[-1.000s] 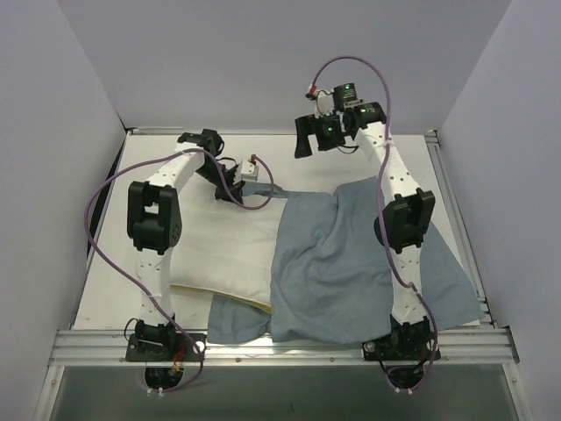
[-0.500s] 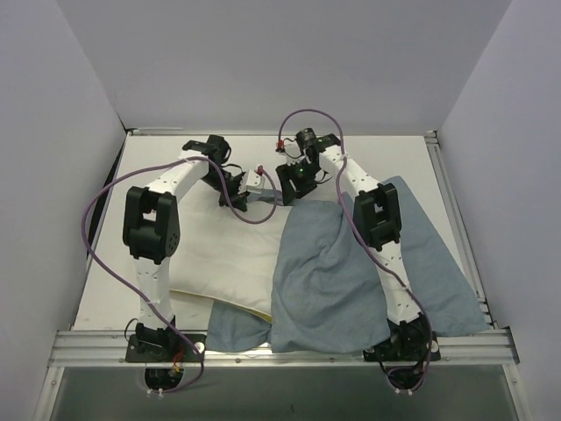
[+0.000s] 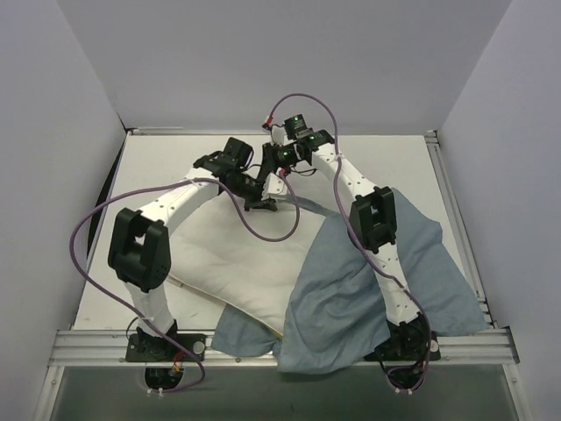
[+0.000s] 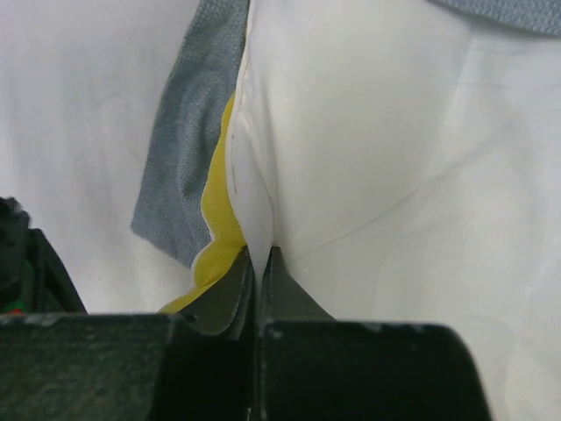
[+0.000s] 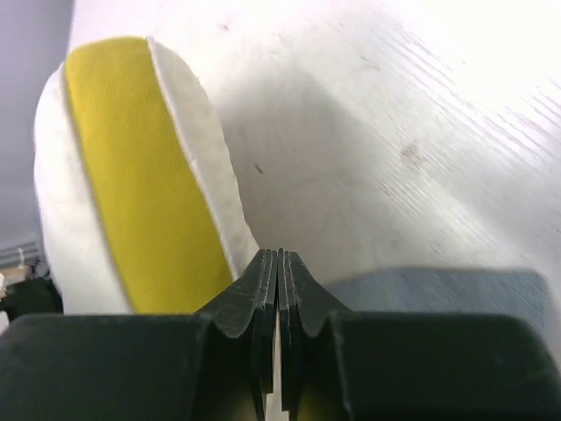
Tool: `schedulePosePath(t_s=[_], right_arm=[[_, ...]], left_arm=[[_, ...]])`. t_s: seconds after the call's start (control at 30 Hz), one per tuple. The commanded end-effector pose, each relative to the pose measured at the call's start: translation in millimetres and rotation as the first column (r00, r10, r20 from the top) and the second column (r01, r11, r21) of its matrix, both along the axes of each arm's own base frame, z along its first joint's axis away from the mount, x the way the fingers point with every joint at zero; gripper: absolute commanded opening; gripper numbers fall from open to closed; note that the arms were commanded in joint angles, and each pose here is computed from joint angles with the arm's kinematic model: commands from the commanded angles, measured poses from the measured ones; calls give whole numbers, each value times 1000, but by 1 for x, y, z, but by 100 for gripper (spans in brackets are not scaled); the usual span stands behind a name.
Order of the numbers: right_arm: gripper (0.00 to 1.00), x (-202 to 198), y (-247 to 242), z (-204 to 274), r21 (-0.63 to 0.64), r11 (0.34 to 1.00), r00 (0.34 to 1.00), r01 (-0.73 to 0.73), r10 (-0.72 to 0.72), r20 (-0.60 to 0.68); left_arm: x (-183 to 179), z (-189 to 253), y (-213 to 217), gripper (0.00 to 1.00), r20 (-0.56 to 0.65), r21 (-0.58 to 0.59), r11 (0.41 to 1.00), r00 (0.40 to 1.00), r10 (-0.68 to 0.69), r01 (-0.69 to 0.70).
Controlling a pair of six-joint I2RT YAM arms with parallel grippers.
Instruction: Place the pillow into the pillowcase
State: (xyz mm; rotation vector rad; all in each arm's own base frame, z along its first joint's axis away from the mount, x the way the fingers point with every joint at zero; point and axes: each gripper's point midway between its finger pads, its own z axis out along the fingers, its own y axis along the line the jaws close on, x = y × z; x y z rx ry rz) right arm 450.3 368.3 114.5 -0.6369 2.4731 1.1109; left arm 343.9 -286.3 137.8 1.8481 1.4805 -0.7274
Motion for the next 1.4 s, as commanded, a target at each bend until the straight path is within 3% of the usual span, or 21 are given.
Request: schedulePosePath(t_s=[0.0,0.03,0.07,0.13,0.17,0.2,0.3,0.4,0.57,0.7,0.8,0.9,0.93,1.03,1.17,1.23,1.37], right_arm=[[0,7,18,84,161,986,995,35,-49,82],[1,10,12,85,137,989,993,58,-71,97],[24,14,3,81,91,995,986,51,-65,157],[40,20,-35,63,-63,992,974,111,-96,204],[57,19,-51,53,-129,984,972,119,-89,219],[62,13,-71,38,-214,973,972,86,-35,234],[71,-6,-133,8,-401,915,986,51,16,164],[80,-18,-170,-7,-503,865,997,4,37,72],[84,-47,-169,-34,-481,868,990,-122,71,-124],[81,-71,-152,-55,-437,876,962,-203,96,-256],[72,-87,-142,-69,-417,872,940,-257,124,-319],[28,-91,-129,-78,-384,881,926,-276,137,-351],[3,-90,-125,-80,-362,892,924,-269,133,-360],[0,-72,-101,-60,-291,933,944,-210,116,-310],[0,-54,-38,10,-44,993,974,-110,99,-202],[0,-33,-6,53,92,995,992,-38,49,-117],[0,-6,29,107,230,973,999,26,-31,17]], left_arm=[[4,69,-9,0,118,-183,983,992,35,-12],[4,68,-5,0,119,-178,984,992,44,-22],[4,66,-1,0,119,-172,985,992,52,-31],[3,58,10,0,115,-154,987,991,66,-48],[3,54,13,0,111,-144,988,992,67,-51],[0,50,15,0,98,-131,990,993,65,-52],[-4,27,19,0,50,-94,994,997,56,-51],[-4,10,21,0,30,-63,997,998,49,-47],[-4,-12,25,0,10,-11,999,999,36,-36],[-2,-22,26,0,-4,12,999,999,32,-32],[-1,-22,26,0,-2,12,999,1000,29,-29],[-1,-22,25,0,-7,13,999,1000,29,-29],[0,-21,25,0,-7,11,1000,1000,30,-30],[-6,-14,17,0,-13,-11,1000,1000,12,-12],[-16,12,-13,0,-37,-71,997,999,-8,5],[-21,27,-24,0,-74,-110,994,997,8,-16],[-13,47,-21,0,-40,-165,982,995,87,-93]])
